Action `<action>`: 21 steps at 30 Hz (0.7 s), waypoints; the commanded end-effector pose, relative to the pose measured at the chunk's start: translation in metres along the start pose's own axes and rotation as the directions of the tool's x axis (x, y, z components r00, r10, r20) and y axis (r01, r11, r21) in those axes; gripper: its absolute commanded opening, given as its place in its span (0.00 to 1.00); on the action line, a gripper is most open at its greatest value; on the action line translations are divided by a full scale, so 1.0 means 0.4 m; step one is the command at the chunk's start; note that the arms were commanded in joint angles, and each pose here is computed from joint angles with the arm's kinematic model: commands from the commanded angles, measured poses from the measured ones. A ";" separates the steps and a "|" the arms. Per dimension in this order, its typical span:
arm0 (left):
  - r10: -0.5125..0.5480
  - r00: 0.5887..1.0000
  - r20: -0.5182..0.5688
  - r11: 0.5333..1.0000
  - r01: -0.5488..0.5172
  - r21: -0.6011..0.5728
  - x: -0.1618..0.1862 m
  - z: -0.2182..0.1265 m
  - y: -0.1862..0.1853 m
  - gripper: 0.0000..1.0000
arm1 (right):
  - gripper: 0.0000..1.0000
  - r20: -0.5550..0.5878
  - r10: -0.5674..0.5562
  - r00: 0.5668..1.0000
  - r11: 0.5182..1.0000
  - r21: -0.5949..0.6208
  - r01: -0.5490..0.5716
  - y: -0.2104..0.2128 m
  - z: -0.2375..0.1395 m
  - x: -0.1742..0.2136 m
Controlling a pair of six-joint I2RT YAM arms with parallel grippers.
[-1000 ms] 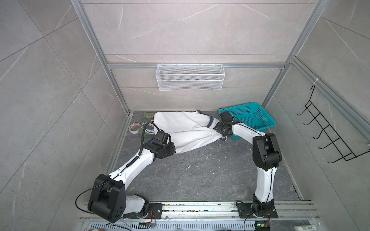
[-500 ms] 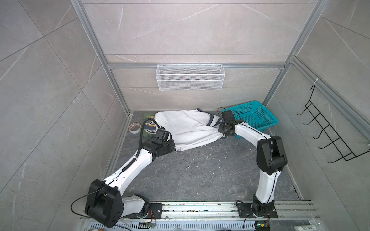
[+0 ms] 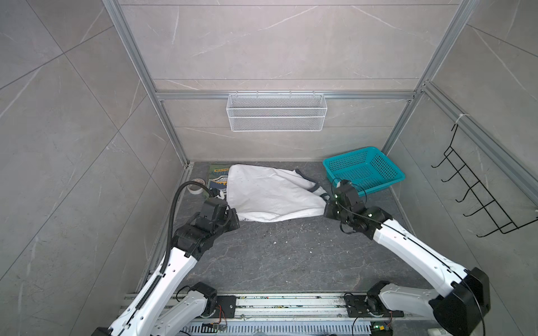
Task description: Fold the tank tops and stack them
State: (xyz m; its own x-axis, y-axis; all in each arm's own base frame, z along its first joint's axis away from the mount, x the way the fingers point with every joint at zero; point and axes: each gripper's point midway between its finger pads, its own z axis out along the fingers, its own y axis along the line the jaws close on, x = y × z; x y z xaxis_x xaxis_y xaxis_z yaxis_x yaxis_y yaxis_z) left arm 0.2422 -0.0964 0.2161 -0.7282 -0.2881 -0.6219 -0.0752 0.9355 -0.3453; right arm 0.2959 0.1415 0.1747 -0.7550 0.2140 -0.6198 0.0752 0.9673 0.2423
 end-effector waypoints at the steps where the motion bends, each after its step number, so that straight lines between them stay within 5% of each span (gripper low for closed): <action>1: -0.127 0.983 -0.132 0.988 0.112 -0.110 0.129 0.002 0.087 0.00 | 0.00 -0.161 0.021 0.987 0.996 0.090 -0.007 -0.077 -0.001 0.173; 4: -0.250 0.953 -0.172 0.957 0.217 -0.191 0.209 0.004 0.144 0.00 | 0.07 -0.264 0.027 0.964 0.996 0.088 -0.004 -0.096 0.014 0.284; 7: -0.341 0.931 -0.130 0.922 0.304 -0.240 0.240 -0.010 0.188 0.00 | 0.39 -0.332 0.014 0.943 0.998 0.061 0.006 -0.085 0.025 0.329; 10: -0.358 0.934 -0.014 0.901 0.341 -0.268 0.211 -0.046 0.228 0.22 | 0.56 -0.305 -0.009 0.952 0.997 0.071 0.032 -0.079 0.004 0.292; 14: -0.284 0.953 0.101 0.914 0.301 -0.273 0.124 -0.095 0.230 0.59 | 0.63 -0.177 -0.042 0.983 0.981 0.178 0.074 -0.108 -0.052 0.179; 18: -0.215 0.968 0.125 0.956 0.235 -0.175 0.028 -0.087 0.143 0.64 | 0.63 -0.129 -0.042 0.991 0.977 0.203 0.068 -0.109 -0.048 0.120; 21: -0.171 0.985 0.007 0.984 0.172 -0.043 0.014 -0.002 0.029 0.65 | 0.62 -0.145 -0.010 0.989 0.976 0.212 0.041 -0.105 0.005 0.105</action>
State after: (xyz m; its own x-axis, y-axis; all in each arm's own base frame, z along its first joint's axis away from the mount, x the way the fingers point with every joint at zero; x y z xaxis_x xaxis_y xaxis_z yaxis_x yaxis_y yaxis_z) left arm 0.2052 -0.0509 0.2022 -0.6526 -0.5152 -0.5556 -0.3640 0.8563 -0.3665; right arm 0.2512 0.1178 0.1472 -0.8352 0.1963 -0.5138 0.1616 0.9805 0.1119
